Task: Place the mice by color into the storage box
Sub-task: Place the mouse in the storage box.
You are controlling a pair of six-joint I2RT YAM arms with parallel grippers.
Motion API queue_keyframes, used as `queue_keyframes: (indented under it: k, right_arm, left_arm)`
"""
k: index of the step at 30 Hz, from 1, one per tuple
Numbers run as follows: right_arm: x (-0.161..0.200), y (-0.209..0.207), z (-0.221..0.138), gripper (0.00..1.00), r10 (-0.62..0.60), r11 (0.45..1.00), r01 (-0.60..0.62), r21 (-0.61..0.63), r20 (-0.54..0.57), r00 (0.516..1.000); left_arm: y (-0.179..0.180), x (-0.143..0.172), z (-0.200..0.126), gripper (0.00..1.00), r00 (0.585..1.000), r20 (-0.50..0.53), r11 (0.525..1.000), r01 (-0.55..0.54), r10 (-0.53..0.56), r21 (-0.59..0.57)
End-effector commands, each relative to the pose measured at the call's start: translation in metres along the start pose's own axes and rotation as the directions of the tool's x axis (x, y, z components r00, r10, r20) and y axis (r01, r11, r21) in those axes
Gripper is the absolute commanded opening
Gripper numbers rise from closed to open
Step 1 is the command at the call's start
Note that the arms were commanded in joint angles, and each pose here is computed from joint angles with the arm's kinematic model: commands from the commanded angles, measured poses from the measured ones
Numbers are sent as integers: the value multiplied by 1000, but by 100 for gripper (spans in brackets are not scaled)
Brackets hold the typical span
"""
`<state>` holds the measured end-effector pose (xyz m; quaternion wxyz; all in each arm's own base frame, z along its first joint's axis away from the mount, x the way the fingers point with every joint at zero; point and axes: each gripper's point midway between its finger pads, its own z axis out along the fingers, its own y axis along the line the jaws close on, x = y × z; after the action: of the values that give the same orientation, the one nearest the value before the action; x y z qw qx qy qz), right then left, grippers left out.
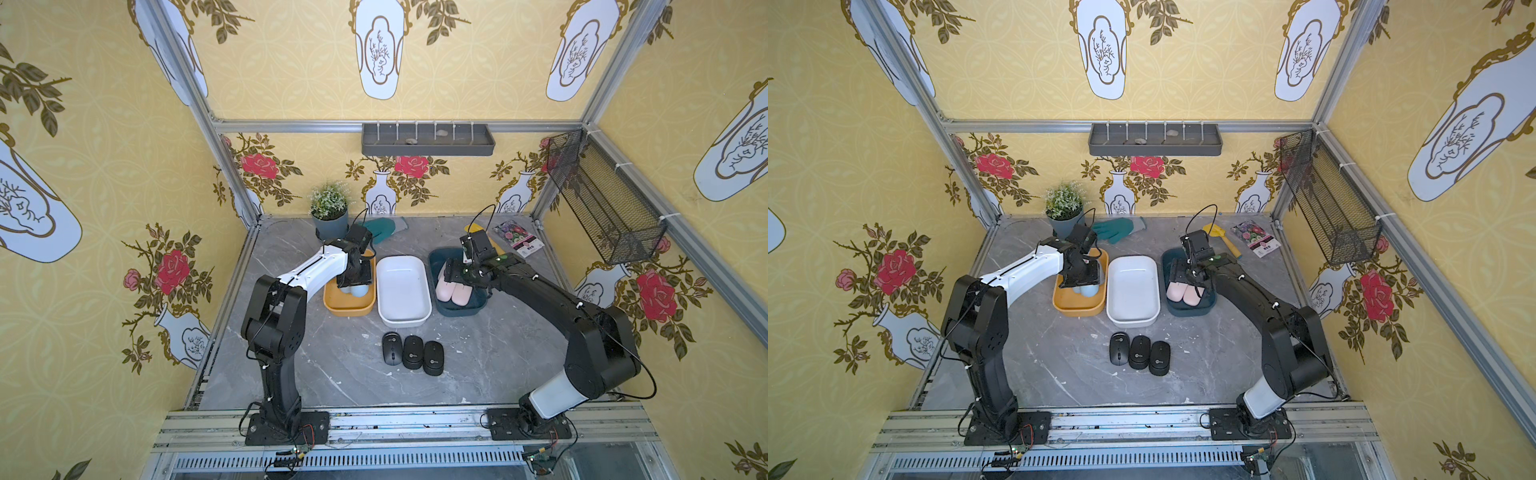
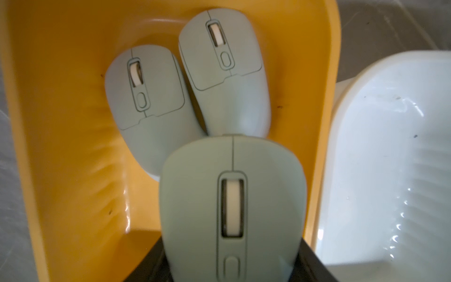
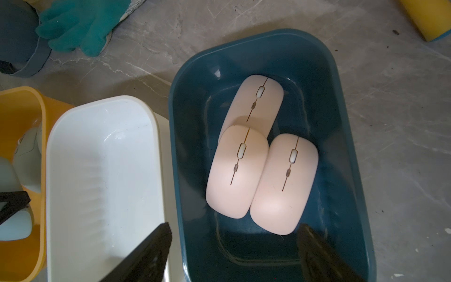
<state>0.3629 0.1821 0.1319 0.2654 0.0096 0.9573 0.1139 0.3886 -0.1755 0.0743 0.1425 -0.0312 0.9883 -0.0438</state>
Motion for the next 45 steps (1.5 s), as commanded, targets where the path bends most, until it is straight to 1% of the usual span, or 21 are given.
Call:
queue_keyframes:
  k: [1, 9, 10, 16, 19, 21, 25, 28, 30, 33, 37, 39, 41, 45]
  right_arm:
    - [3, -1, 2, 83, -1, 1000, 1, 5, -12, 1000]
    - [6, -3, 1, 83, 3, 1000, -3, 11, -20, 1000]
    - [6, -4, 1, 83, 3, 1000, -3, 13, -20, 1000]
    - [6, -4, 0, 83, 5, 1000, -4, 15, -19, 1000]
    - [6, -4, 0, 83, 7, 1000, -7, 17, -25, 1000]
    - [5, -3, 0, 83, 9, 1000, -9, 16, -24, 1000]
    - [3, -2, -2, 83, 10, 1000, -10, 14, -19, 1000]
    - [4, -2, -2, 83, 15, 1000, -15, 14, -18, 1000]
    - [4, -2, -2, 83, 18, 1000, -18, 12, -19, 1000]
    - [5, -2, -1, 83, 22, 1000, -22, 8, -22, 1000]
    - [4, 1, -4, 83, 19, 1000, -19, 2, -16, 1000]
    - [2, 1, -7, 83, 21, 1000, -21, 2, -8, 1000]
    - [1, 0, -9, 83, 21, 1000, -21, 4, 1, 1000]
    - [0, 0, -11, 83, 23, 1000, -23, 4, 8, 1000]
  left_arm:
    - [1, 0, 10, 47, 1000, 5, 1000, 5, -5, -5]
    - [5, 5, 30, 49, 1000, -21, 999, -7, 6, -34]
    - [16, 0, 33, 49, 1000, -22, 999, 20, -21, -42]
    - [18, 4, 45, 51, 999, -40, 999, 24, -26, -46]
    - [18, 4, 45, 53, 999, -40, 999, 26, -27, -43]
    - [18, 1, 41, 56, 999, -29, 999, 25, -26, -42]
    - [17, -7, 21, 70, 1000, 3, 999, 21, -21, -41]
    - [14, -15, -2, 77, 999, 41, 1000, 23, -22, -21]
    - [14, -18, -18, 80, 998, 64, 1000, 26, -25, -10]
    - [12, -18, -39, 82, 996, 89, 1000, 28, -29, 8]
    - [13, -11, -64, 82, 994, 108, 1000, 13, -14, 8]
    - [2, 1, -78, 83, 992, 123, 999, -34, 32, 16]
    - [0, 11, -90, 83, 990, 132, 998, -60, 57, 20]
    - [-1, 41, -107, 81, 990, 109, 996, -91, 88, 23]
